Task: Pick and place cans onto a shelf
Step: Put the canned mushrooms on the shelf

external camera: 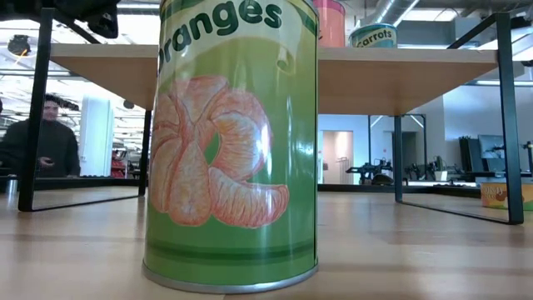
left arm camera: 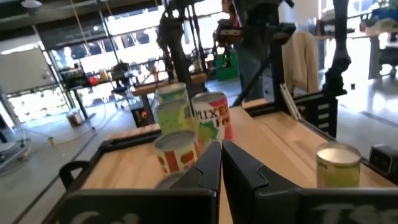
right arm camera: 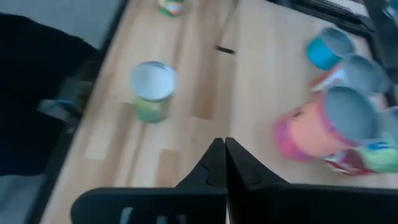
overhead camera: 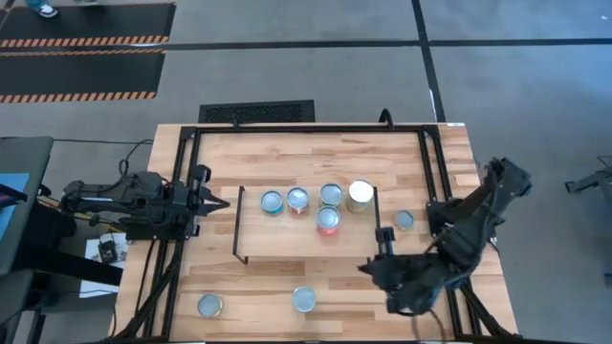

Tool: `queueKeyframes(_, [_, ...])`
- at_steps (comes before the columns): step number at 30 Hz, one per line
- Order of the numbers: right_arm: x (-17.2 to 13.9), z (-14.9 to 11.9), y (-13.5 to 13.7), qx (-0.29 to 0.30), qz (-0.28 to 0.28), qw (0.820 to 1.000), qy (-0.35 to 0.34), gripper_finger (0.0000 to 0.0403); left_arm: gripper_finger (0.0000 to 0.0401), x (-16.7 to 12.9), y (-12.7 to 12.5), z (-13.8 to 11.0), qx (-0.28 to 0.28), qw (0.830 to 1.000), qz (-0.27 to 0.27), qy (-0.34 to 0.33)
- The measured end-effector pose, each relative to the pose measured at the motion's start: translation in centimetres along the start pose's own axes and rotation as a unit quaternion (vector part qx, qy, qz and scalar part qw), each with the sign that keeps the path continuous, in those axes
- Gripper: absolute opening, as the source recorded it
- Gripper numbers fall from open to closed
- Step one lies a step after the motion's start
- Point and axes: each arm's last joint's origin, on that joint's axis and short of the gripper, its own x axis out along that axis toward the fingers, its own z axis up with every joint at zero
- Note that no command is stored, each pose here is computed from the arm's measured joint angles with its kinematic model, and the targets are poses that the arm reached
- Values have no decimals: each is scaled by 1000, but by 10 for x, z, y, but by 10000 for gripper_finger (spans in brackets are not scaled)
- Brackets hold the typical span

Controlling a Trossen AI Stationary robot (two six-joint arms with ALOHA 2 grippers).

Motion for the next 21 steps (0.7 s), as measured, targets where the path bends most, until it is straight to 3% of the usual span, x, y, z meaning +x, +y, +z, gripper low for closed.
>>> queueKeyframes(5, [-5, -39, 10, 27, 48, 997, -45, 11, 4, 8, -1, -5, 1, 1000, -5, 29])
queueKeyframes(10, [-5, -77, 16, 110, 60, 992, -13, 11, 4, 14, -1, -6, 10, 999, -6, 36])
queueKeyframes(16, [1, -124, 12, 243, -25, 965, 94, 17, 4, 14, 0, -4, 15, 1000, -4, 25])
queueKeyframes(21, [18, -157, -7, 313, -124, 927, 164, 66, 4, 14, 0, -2, 16, 1000, -2, 19])
